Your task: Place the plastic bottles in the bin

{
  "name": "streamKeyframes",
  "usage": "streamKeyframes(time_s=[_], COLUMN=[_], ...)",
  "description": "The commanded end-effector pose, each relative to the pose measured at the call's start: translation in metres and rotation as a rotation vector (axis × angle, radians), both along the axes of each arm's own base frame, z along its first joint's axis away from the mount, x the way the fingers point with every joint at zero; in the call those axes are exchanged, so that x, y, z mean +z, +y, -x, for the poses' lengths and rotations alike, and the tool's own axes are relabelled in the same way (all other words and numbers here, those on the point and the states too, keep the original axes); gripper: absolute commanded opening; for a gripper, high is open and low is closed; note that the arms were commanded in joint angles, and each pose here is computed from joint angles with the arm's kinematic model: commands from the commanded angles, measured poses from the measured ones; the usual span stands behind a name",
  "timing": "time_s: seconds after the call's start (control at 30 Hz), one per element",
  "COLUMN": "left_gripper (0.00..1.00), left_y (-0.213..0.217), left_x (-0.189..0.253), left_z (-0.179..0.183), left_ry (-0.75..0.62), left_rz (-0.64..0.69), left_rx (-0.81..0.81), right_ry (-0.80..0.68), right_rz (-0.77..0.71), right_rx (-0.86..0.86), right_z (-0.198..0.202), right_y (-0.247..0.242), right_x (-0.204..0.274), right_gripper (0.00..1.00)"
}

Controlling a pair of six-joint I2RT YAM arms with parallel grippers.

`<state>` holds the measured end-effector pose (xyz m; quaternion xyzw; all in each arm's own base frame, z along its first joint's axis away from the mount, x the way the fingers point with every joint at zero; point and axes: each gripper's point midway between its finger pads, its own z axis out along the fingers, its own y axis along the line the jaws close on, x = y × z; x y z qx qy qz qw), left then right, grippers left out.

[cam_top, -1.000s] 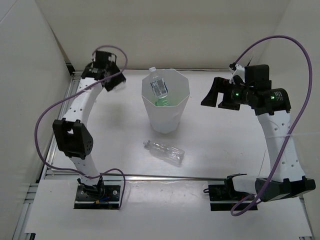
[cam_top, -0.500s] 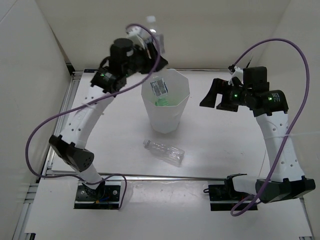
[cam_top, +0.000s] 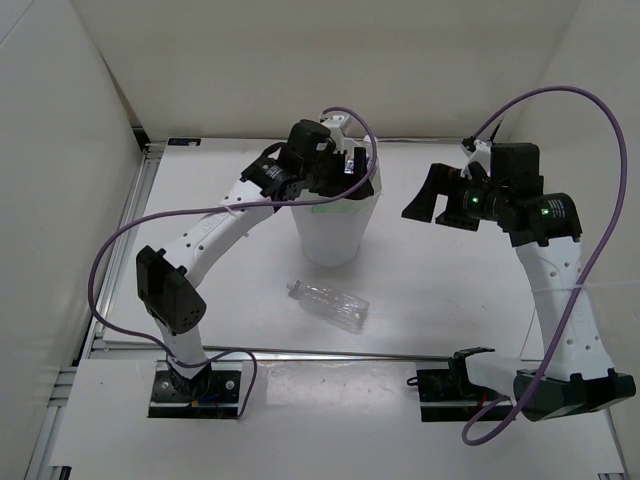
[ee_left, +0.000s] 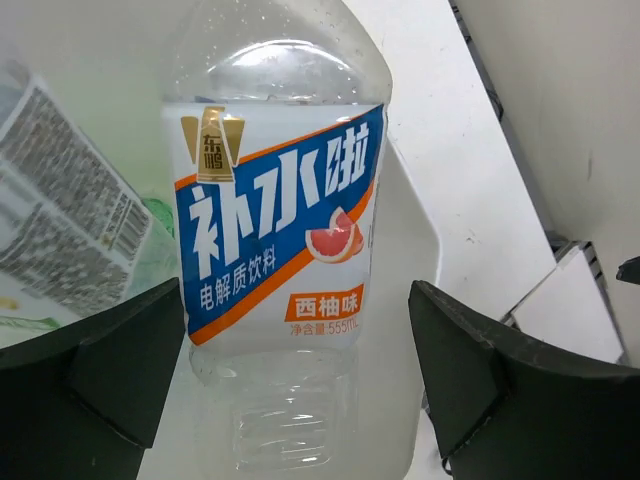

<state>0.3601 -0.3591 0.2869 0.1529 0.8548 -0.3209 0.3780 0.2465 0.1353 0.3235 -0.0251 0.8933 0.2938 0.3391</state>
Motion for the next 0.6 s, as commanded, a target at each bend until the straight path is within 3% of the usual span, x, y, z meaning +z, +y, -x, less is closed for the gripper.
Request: streamKeyframes(time_s=[0.0, 0.17, 0.33, 0.47, 0.5, 0.57], left_gripper=[1.00, 1.00, 1.00, 1.00, 1.00, 1.00], left_y=[0.010, 0.052, 0.158, 0.226, 0.230, 0.248], left_x=[0.056, 0.155, 0.236, 0.205, 0.160, 0.141], left_z=[0.007, 0.009, 0.026, 0.041, 0.040, 0.058], left_ry=[-0.129, -0.337, -0.527, -0.505, -0.454, -0.423], left_rz=[0.055, 0.117, 0.153, 0.085, -0.001, 0.025], left_rx=[0.024, 0.169, 0.578, 0.845, 0.867, 0.915], right_ry=[-0.037, -0.025, -0.082, -0.075, -0.041, -0.024], right_rz=[-0.012, 0.003, 0.038, 0.054, 0.084, 0.162], right_rx=[-0.012, -0.026, 0.091, 0.219, 0.270, 0.290], right_z=[-0.003, -0.002, 0.023, 0.044, 0.054, 0.058], right_y=[-0.001, -0.004, -0.002, 0.012, 0.019, 0.021], right_x=[0.004, -0.005, -0.032, -0.055, -0.077, -0.106], right_gripper=[1.00, 1.00, 1.00, 1.00, 1.00, 1.00])
